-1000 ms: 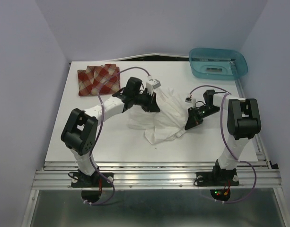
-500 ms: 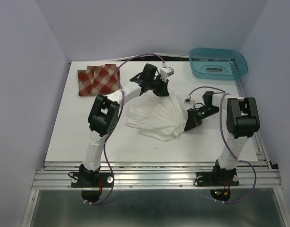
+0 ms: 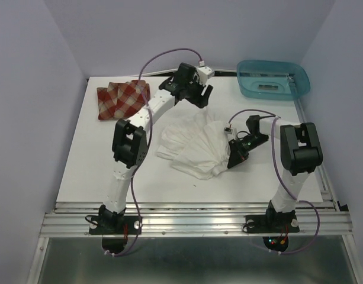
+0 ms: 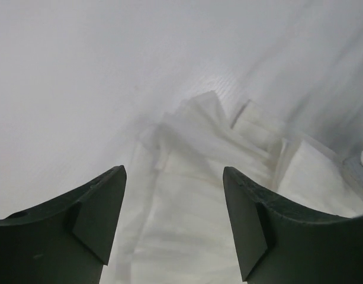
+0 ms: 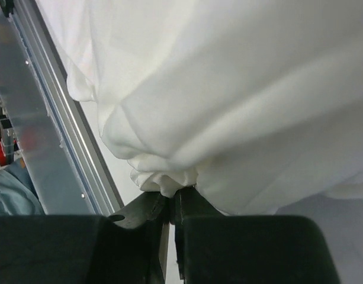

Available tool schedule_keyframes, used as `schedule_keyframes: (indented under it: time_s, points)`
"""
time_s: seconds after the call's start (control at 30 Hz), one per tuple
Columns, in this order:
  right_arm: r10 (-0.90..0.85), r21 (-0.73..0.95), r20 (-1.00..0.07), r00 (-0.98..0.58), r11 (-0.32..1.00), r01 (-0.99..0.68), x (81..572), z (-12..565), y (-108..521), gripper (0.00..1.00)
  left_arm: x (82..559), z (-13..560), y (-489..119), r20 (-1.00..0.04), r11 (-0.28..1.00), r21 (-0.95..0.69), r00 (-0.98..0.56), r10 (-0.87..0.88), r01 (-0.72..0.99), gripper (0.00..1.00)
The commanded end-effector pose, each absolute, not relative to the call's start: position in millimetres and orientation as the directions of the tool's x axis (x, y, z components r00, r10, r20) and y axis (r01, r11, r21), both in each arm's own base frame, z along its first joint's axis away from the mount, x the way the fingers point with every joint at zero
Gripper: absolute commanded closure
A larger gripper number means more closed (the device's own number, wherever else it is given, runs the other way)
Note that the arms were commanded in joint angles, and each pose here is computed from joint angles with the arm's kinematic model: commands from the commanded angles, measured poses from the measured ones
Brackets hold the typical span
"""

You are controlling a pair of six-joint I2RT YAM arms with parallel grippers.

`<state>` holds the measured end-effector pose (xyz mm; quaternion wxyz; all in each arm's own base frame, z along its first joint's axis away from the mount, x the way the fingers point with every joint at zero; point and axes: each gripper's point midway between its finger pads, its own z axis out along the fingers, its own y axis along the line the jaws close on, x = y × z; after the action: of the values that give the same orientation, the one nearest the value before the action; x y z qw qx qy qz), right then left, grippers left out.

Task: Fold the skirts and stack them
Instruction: Fold the skirt

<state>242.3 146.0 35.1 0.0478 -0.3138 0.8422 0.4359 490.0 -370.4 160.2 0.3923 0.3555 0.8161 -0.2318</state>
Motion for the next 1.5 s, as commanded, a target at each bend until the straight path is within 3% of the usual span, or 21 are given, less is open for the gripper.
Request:
schedule_keyframes:
  time_s: [0.0,0.17,0.2,0.27,0.43,0.53,0.63,0.77,0.8,0.87,0.97,1.13,1.23,1.37,1.47]
  points:
    - [-0.511,0.707,-0.403,-0.760,0.354,-0.613,233.0,63.2,162.6,0.88,487.0,284.0,-280.4,-0.863,0.763,0.119,-0.313,0.396,0.636,0.21]
    - [-0.453,0.773,-0.429,-0.782,0.263,-0.577,219.8,91.3,193.8,0.83,449.0,285.6,-231.7,-0.816,0.784,0.227,-0.326,0.477,0.578,0.09]
    - [-0.437,0.794,-0.433,-0.788,0.228,-0.563,216.6,97.6,200.2,0.72,438.1,301.8,-225.9,-0.832,0.786,0.232,-0.302,0.466,0.573,0.01]
    - [-0.434,0.806,-0.430,-0.792,0.210,-0.553,214.3,103.3,201.5,0.56,424.9,290.5,-222.3,-0.822,0.772,0.225,-0.309,0.478,0.594,0.01]
    - [-0.368,0.778,-0.432,-0.823,0.308,-0.547,248.3,131.0,162.5,0.46,399.4,278.6,-217.1,-0.848,0.756,0.213,-0.268,0.458,0.619,0.01]
    - [-0.289,0.761,-0.450,-0.845,0.372,-0.532,281.4,155.7,133.5,0.45,382.8,280.6,-214.2,-0.868,0.761,0.225,-0.230,0.441,0.609,0.01]
    - [-0.247,0.752,-0.422,-0.872,0.443,-0.489,303.8,157.3,122.8,0.44,356.5,252.1,-217.5,-0.811,0.725,0.323,-0.217,0.543,0.609,0.01]
    - [-0.191,0.694,-0.434,-0.880,0.552,-0.462,328.6,136.6,115.8,0.43,327.2,240.6,-235.1,-0.768,0.639,0.421,-0.123,0.629,0.643,0.01]
    - [-0.187,0.685,-0.439,-0.879,0.564,-0.461,331.1,124.1,114.8,0.44,322.0,239.4,-241.5,-0.761,0.612,0.424,-0.104,0.641,0.668,0.06]
    - [-0.195,0.706,-0.400,-0.896,0.558,-0.437,322.7,109.2,118.6,0.47,309.6,233.8,-264.0,-0.730,0.512,0.438,-0.040,0.683,0.738,0.19]
    - [-0.173,0.771,-0.334,-0.927,0.515,-0.374,310.7,96.2,125.5,0.48,295.0,234.3,-295.4,-0.722,0.411,0.441,0.044,0.690,0.798,0.25]
    - [-0.159,0.827,-0.239,-0.958,0.483,-0.286,287.4,72.1,141.9,0.48,265.0,213.1,-350.0,-0.727,0.243,0.374,0.120,0.677,0.895,0.22]
    - [-0.150,0.834,-0.221,-0.964,0.484,-0.266,288.7,62.7,146.6,0.48,251.5,197.8,-366.2,-0.677,0.042,0.402,0.267,0.686,0.915,0.23]
    - [-0.134,0.839,-0.183,-0.974,0.495,-0.226,293.2,53.2,146.6,0.49,258.0,189.9,-380.6,-0.633,-0.053,0.433,0.346,0.692,0.900,0.26]
    - [-0.113,0.841,-0.165,-0.980,0.503,-0.199,297.7,45.2,147.3,0.51,256.4,179.8,-386.6,-0.563,-0.215,0.477,0.484,0.670,0.852,0.28]
